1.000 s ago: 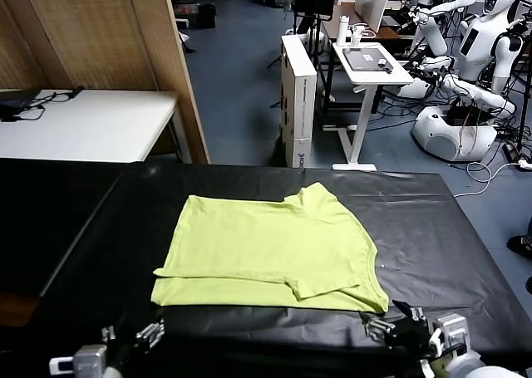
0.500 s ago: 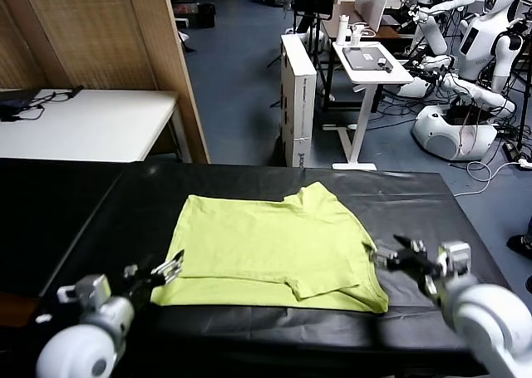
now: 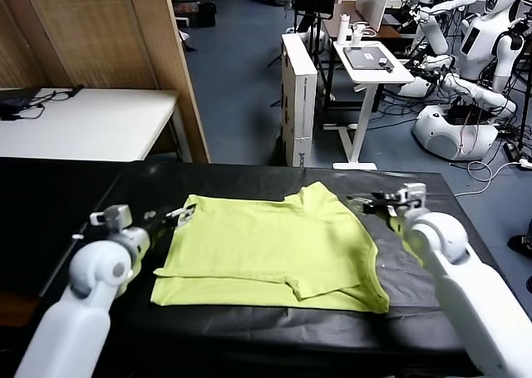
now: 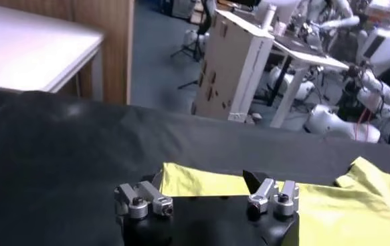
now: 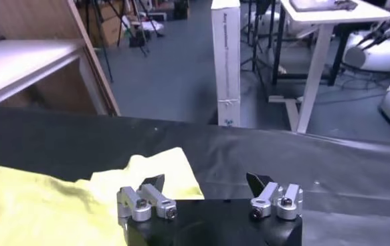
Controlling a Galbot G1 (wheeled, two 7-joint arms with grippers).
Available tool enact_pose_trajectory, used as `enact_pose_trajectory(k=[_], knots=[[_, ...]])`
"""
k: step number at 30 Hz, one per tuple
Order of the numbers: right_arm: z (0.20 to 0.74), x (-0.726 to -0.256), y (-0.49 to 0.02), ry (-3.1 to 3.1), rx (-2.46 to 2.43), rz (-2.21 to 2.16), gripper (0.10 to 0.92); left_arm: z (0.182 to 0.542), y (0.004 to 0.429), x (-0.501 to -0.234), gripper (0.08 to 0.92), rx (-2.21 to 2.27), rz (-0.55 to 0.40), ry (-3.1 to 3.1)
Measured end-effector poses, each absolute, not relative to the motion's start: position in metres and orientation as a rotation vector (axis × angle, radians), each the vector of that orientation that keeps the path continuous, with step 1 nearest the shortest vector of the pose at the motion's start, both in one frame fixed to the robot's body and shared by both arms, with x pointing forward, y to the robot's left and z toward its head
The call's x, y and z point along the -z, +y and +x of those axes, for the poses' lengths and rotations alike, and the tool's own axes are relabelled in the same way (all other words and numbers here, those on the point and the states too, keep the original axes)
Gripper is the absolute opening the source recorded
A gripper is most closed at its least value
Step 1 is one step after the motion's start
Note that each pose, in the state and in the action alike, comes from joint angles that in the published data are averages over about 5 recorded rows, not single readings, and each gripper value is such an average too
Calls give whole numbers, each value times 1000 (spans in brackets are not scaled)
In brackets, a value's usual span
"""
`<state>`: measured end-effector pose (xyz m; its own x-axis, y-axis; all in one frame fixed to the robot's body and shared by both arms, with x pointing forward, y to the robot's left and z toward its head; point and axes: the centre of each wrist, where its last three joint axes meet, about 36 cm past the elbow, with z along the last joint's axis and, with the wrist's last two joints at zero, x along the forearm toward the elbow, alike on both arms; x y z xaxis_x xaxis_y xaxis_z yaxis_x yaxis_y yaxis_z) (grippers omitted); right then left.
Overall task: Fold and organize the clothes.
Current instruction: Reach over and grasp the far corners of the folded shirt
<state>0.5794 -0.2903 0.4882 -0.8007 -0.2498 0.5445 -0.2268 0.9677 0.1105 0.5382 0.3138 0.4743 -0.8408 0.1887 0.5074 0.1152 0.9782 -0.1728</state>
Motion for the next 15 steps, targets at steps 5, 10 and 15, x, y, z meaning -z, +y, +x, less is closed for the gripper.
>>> enact_pose_trajectory(k=[5,10,15], knots=[[593,-475,-291,-2490,46,361,907,562,313,-463,907,-167,-206,-2547],[602,-464,-295,-2460,44,354,907,576,318,-451,907,-170,-185,-2513],[611,-458,-295,-2443,51,342,907,584,324,-444,907,-184,-160,-2494]])
